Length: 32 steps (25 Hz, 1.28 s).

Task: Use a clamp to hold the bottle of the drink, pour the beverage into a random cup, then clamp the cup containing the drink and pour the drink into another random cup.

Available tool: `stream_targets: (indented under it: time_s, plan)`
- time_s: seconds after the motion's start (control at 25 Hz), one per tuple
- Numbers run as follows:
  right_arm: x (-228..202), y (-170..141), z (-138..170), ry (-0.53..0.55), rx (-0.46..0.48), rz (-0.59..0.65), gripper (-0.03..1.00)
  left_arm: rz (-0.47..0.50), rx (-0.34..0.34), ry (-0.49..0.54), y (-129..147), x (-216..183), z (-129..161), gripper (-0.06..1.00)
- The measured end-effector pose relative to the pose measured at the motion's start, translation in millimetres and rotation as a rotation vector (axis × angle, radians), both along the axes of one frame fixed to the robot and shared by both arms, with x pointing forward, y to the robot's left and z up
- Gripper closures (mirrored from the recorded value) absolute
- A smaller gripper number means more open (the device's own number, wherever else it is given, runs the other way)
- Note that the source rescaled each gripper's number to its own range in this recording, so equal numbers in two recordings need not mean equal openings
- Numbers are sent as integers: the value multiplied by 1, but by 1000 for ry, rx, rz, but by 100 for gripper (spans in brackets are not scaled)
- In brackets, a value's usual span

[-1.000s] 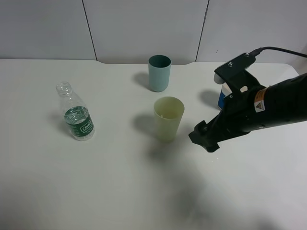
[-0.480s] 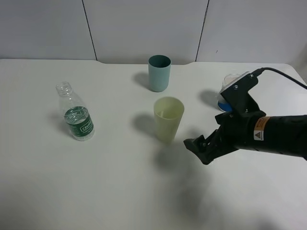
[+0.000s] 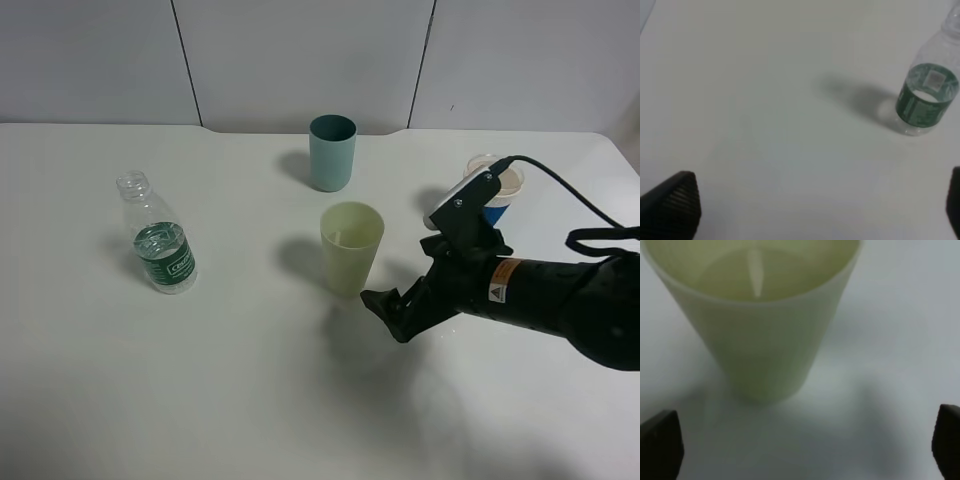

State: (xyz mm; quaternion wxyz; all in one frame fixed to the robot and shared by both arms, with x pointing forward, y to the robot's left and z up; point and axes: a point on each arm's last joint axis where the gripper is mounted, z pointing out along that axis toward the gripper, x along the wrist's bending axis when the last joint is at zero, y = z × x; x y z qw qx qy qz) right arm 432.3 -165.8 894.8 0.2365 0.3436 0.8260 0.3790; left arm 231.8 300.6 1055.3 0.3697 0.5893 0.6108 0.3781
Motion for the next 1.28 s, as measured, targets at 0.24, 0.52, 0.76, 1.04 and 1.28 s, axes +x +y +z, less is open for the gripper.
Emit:
stream_targets:
  time_s: [0.24, 0.52, 0.76, 1.04, 1.28]
  plan:
    - [8, 7, -19, -102, 41, 36, -3, 0, 0, 0, 0, 0, 0, -6]
    - [11, 14, -22, -207, 112, 84, -3, 0, 0, -1, 0, 0, 0, -6]
    - [12, 16, -29, -250, 116, 104, -3, 0, 0, -1, 0, 0, 0, -6]
    - [10, 15, -46, -227, 94, 111, -3, 0, 0, -1, 0, 0, 0, -6]
    - [10, 14, -53, -205, 81, 112, -3, 0, 0, -1, 0, 0, 0, -6]
